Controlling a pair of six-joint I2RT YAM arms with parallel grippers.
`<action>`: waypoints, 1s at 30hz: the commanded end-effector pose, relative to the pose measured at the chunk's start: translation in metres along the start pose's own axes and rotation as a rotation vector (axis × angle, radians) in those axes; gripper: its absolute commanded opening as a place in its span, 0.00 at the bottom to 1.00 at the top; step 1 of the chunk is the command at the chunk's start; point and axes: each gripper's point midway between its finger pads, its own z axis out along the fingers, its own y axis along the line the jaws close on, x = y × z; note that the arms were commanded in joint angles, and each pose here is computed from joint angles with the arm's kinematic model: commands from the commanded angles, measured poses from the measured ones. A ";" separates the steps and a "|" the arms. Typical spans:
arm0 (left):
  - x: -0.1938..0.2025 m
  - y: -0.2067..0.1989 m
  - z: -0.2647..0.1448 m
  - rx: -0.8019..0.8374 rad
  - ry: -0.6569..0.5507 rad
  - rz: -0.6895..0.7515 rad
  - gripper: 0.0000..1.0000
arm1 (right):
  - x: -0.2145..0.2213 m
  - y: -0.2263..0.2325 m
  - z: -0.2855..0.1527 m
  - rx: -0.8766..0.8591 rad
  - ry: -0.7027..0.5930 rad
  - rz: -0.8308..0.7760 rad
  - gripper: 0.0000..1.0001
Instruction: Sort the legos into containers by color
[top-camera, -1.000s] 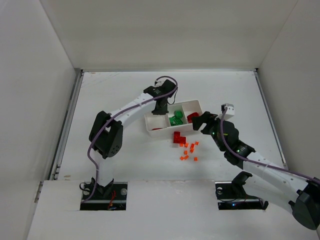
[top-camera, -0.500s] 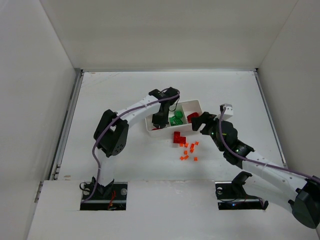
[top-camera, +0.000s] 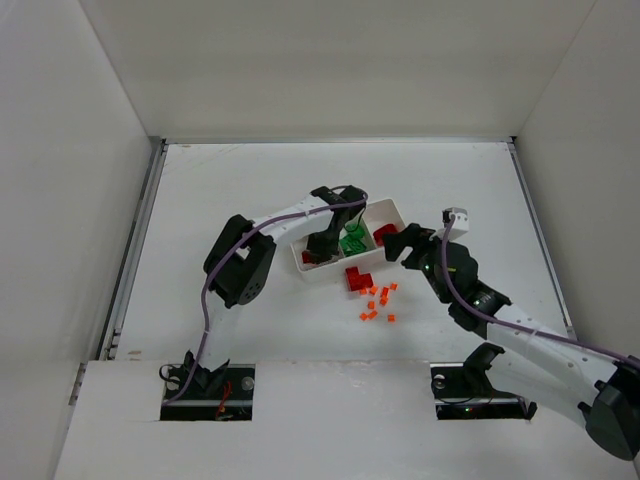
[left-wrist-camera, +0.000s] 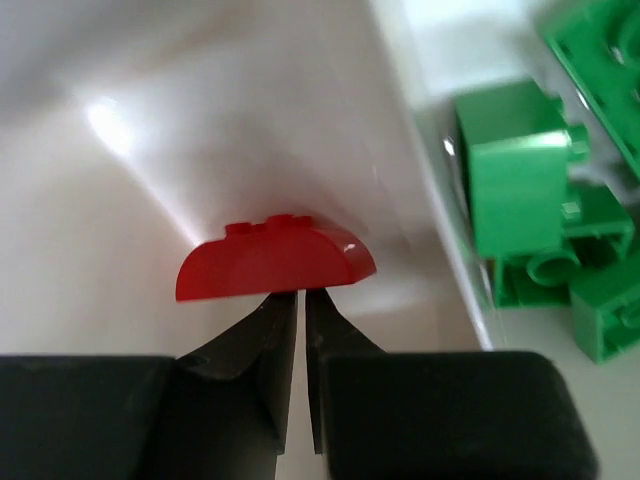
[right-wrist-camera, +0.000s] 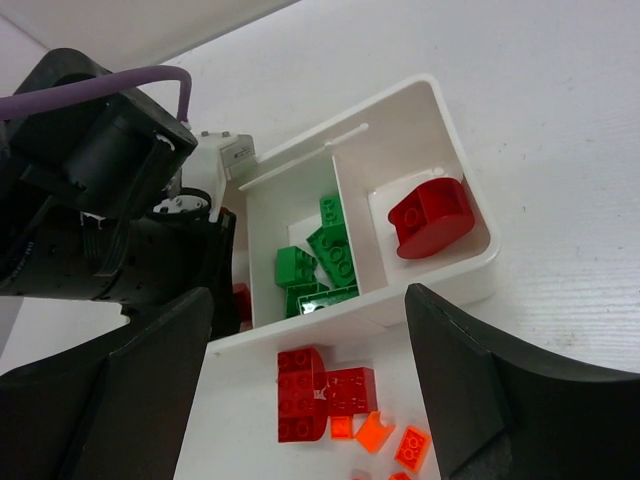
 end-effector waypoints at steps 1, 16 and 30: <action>-0.035 0.024 -0.007 -0.141 -0.161 -0.017 0.07 | -0.013 0.012 -0.004 -0.048 -0.048 0.030 0.84; -0.082 0.031 -0.127 0.053 -0.674 -0.222 0.23 | -0.009 0.033 -0.010 -0.121 -0.038 0.046 0.84; -0.043 0.007 -0.047 0.160 -0.412 -0.315 0.45 | -0.007 0.021 -0.002 -0.083 -0.030 0.035 0.84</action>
